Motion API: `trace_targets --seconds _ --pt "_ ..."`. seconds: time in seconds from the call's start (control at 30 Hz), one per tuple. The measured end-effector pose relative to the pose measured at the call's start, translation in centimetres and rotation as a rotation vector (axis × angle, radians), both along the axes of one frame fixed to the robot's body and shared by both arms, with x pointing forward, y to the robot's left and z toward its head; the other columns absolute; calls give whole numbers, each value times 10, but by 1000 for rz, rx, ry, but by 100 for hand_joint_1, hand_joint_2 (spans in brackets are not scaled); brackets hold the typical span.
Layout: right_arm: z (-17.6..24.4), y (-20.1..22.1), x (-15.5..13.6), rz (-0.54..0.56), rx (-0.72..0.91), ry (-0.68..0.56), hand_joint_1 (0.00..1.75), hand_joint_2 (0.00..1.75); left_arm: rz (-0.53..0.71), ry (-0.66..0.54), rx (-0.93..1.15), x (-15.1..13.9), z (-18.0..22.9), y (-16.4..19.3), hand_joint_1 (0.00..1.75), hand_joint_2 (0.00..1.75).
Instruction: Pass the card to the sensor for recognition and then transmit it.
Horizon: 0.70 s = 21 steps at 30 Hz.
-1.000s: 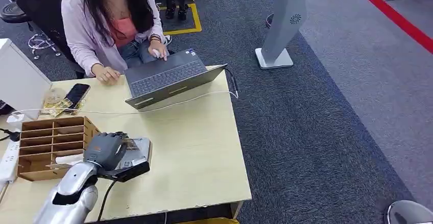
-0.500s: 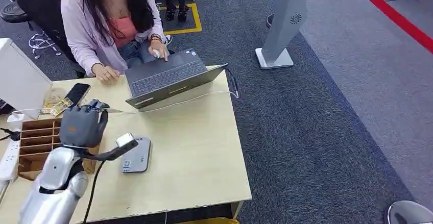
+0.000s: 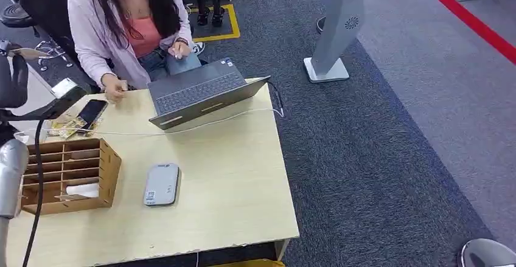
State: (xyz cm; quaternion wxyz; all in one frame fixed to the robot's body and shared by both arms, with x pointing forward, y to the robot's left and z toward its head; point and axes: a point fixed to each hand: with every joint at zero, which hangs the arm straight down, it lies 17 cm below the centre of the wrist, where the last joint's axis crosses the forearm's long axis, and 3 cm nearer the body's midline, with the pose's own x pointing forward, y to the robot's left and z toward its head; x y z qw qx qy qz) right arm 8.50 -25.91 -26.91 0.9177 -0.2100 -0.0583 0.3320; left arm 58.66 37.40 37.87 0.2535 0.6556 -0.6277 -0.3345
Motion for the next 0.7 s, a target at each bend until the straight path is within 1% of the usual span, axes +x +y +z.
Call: trace_targets --seconds 0.1,0.27,0.3,0.53,0.7 --pt "0 0 0 0 0 0 0 175 18 11 -7 4 -2 9 175 175" --pt "0 0 0 -1 -2 2 0 175 31 35 -9 7 -13 15 175 175" --pt "0 0 0 -1 -2 1 0 175 33 38 -8 7 -15 15 0 175" --pt "0 0 0 -1 -3 2 0 175 36 51 -25 9 -23 18 0 175" --pt "0 -1 -1 -3 -5 3 0 175 41 81 -44 11 -38 19 0 175"
